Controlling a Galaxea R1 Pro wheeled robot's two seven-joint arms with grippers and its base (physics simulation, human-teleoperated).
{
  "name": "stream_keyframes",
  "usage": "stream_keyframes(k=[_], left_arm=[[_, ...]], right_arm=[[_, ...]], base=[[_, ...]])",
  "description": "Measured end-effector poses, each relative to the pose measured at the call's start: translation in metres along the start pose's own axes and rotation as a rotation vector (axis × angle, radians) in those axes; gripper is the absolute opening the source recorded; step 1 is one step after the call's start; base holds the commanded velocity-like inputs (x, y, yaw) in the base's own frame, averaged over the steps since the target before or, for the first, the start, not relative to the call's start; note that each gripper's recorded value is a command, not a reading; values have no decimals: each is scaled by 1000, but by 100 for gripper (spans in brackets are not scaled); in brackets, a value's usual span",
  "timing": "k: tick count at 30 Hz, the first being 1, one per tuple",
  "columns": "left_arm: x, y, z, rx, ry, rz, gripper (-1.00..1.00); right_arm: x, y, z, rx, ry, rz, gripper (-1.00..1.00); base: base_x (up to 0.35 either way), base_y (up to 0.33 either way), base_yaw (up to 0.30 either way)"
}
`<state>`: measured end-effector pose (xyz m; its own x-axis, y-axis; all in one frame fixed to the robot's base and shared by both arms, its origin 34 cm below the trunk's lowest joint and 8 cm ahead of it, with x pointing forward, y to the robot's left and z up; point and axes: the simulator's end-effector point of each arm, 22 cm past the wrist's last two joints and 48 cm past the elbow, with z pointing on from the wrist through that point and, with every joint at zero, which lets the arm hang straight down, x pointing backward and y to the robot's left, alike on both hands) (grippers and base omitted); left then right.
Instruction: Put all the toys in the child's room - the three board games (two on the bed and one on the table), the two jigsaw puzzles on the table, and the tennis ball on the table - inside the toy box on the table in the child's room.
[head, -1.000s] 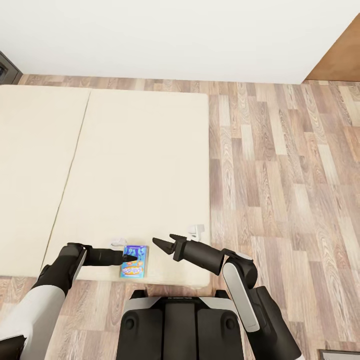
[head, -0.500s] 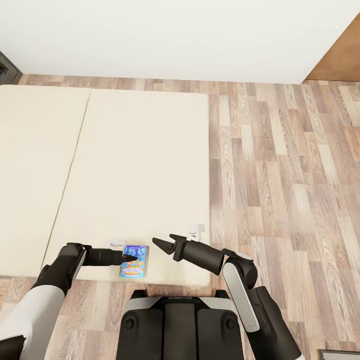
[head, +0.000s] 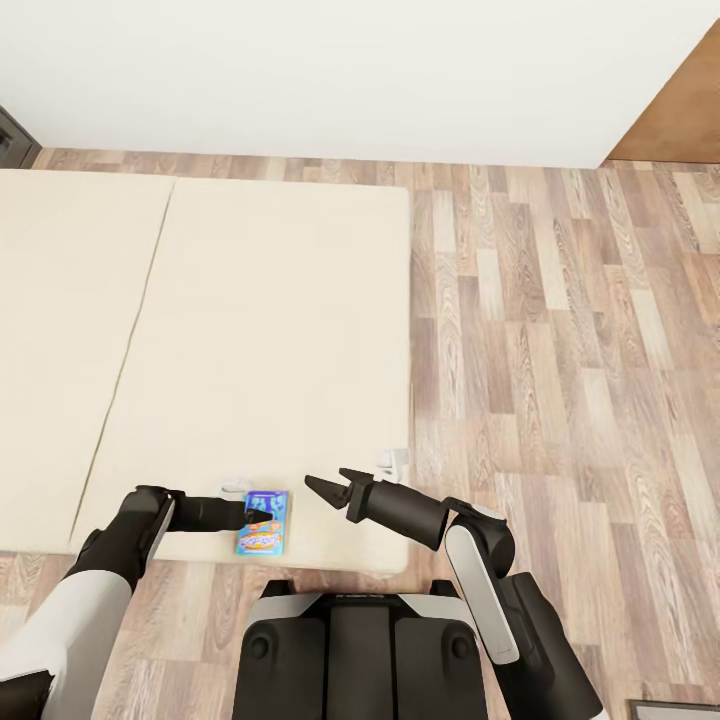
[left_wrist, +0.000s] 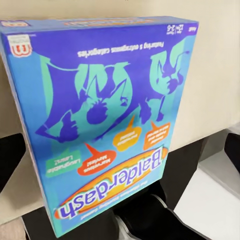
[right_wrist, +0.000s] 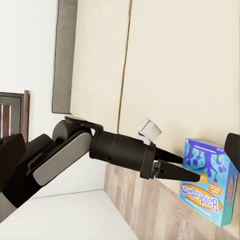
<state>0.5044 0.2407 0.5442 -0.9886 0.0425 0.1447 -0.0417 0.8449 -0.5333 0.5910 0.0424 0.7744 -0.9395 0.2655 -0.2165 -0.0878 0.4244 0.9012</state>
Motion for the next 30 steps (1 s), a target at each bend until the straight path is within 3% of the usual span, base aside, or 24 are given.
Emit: stream_keyframes(k=[10,30], left_arm=[[0,0,0,-3,1,0,100],[0,0,0,-3,0,0,100]], right_arm=[[0,0,0,0,0,0,100],[0,0,0,-1,1,0,100]], base=[[0,-26,0],[0,-173,0]])
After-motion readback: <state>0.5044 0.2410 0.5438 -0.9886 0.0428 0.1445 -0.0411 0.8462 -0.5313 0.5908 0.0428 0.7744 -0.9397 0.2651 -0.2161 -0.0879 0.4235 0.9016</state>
